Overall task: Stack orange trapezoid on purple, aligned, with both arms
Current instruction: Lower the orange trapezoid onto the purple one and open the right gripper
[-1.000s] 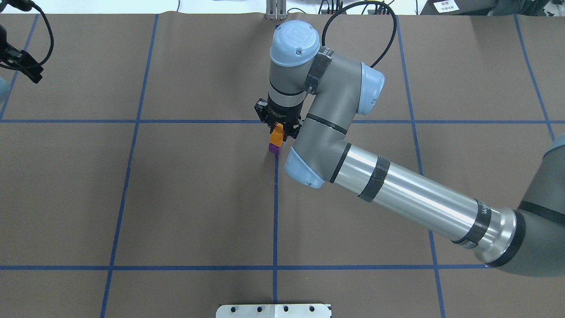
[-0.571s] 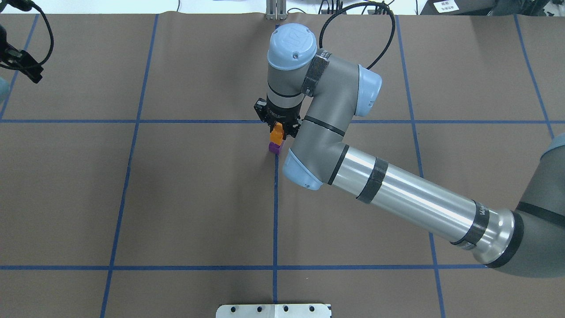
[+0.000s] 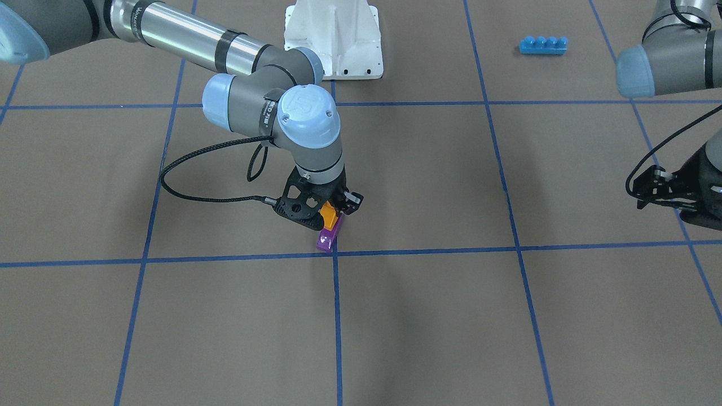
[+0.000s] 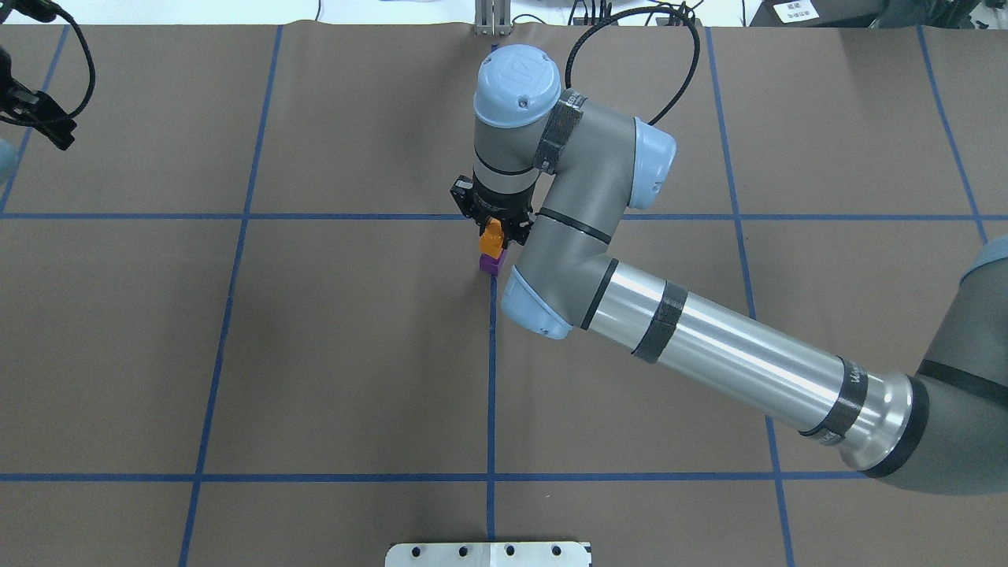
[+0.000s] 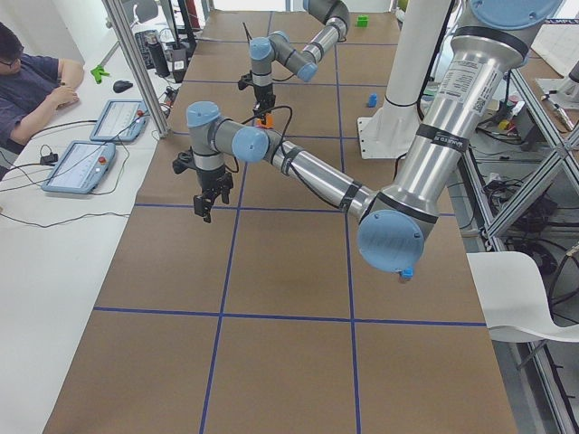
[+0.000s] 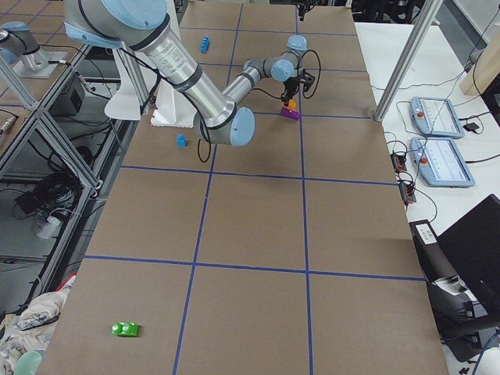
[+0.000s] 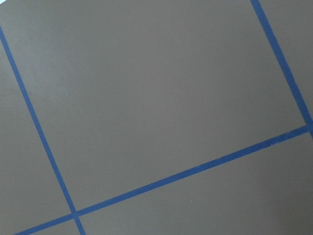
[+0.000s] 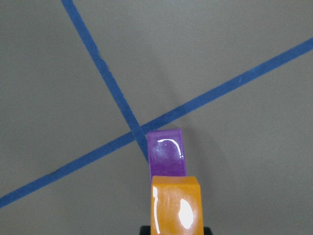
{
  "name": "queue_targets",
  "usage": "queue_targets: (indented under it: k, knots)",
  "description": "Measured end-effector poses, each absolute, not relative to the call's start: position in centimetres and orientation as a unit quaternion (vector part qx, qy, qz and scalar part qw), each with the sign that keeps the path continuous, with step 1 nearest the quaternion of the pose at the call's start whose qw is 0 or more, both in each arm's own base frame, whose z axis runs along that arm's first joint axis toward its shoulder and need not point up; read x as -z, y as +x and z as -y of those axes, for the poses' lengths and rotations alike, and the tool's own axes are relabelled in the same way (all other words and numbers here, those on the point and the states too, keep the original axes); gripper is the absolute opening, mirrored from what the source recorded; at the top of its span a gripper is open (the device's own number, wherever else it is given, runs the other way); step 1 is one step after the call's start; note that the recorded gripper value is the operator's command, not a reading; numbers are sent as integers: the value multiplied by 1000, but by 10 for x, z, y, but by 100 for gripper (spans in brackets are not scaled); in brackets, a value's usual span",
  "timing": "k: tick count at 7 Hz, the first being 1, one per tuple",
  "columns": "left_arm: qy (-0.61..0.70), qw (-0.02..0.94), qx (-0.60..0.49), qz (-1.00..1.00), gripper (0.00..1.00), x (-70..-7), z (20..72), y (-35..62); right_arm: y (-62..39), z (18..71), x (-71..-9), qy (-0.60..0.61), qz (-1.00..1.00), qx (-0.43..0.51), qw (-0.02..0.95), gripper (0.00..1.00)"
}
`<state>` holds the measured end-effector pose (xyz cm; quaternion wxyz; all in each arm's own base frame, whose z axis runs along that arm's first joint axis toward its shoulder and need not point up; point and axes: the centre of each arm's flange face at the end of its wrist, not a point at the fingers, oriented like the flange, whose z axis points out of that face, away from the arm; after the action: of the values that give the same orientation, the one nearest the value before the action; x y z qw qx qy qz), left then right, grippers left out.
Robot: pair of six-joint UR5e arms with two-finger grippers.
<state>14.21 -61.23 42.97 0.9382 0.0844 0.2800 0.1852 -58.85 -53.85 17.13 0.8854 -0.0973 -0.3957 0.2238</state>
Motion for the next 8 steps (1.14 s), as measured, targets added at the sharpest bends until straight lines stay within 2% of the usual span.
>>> queue_targets:
  k: [5,6,7,8]
  knots:
    - [81,939,-184,-280,100,-434,610,142,-610,530,-184,-86,392,-217,890,0]
    - [81,939,-184,-280,100,-434,610,143,-614,527,-187,-83,392,-215,891,10]
    - [80,939,-184,-279,100,-435,610,143,-617,525,-187,-78,396,-212,890,99]
    - [80,939,-185,-279,100,-436,610,143,-617,524,-185,-74,402,-209,888,100]
